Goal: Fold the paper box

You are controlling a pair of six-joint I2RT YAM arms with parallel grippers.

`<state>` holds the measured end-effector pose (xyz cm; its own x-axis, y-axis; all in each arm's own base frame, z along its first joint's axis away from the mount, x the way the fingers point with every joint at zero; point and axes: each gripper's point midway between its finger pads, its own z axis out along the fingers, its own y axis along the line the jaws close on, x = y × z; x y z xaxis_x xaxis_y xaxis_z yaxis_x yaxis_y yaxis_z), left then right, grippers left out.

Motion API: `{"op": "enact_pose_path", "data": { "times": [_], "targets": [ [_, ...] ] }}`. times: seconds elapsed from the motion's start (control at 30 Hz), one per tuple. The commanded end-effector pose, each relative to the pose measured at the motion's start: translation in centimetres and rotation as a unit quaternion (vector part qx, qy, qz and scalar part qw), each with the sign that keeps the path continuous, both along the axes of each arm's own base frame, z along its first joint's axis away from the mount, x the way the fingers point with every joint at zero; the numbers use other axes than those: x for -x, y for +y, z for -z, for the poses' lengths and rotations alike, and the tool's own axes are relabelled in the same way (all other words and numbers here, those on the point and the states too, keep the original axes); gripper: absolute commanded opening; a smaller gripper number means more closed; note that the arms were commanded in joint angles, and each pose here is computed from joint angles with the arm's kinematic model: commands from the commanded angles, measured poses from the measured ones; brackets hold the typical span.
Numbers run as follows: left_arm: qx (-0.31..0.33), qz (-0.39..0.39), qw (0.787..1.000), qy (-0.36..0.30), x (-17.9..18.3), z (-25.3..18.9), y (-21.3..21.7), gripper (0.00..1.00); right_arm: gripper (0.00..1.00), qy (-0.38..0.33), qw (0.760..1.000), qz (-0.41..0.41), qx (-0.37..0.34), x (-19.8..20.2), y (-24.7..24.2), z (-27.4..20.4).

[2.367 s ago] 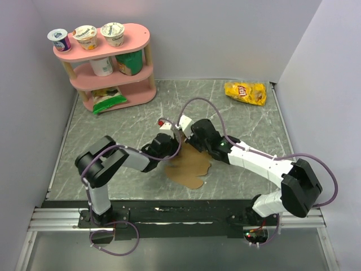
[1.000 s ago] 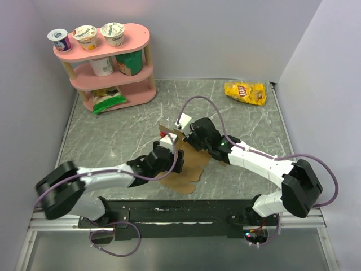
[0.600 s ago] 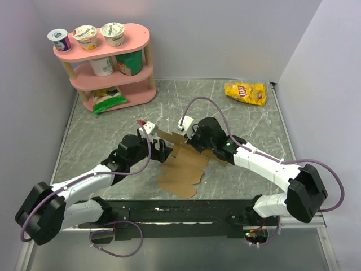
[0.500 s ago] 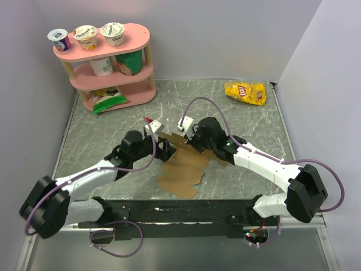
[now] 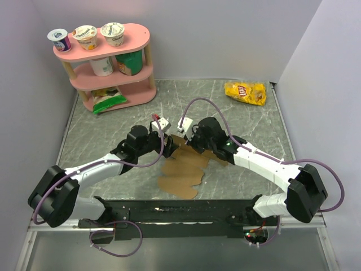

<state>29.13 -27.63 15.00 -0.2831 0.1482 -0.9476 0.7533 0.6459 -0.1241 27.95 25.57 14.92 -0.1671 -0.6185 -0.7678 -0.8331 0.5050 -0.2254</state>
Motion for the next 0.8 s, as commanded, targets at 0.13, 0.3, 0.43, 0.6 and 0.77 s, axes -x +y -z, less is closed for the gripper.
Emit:
{"op": "enact_pose_path", "data": {
  "times": [0.13, 0.3, 0.43, 0.6, 0.77],
  "targets": [
    [0.040, 0.052, 0.996, -0.059, -0.2, -3.3, -2.0, 0.60, 0.00, -0.002, 1.000, -0.004, -0.010, -0.3, 0.4, -0.9],
    [0.036, 0.065, 0.997, -0.033, 0.3, -1.9, -2.3, 0.32, 0.00, -0.005, 1.000, 0.004, -0.011, -0.6, 0.3, -1.1],
    [0.054, 0.059, 0.997, -0.014, 0.7, -1.4, -2.4, 0.28, 0.00, -0.007, 1.000, 0.012, -0.016, -0.9, 0.4, -1.3],
    [0.076, 0.072, 0.995, 0.003, 1.8, -1.2, -4.0, 0.27, 0.00, -0.007, 1.000, 0.028, -0.012, -1.6, 0.4, -0.5],
    [0.069, 0.081, 0.994, 0.025, 2.5, 0.2, -5.5, 0.27, 0.00, -0.014, 0.999, 0.041, -0.011, -1.9, 0.3, -0.1]
  ]
}}
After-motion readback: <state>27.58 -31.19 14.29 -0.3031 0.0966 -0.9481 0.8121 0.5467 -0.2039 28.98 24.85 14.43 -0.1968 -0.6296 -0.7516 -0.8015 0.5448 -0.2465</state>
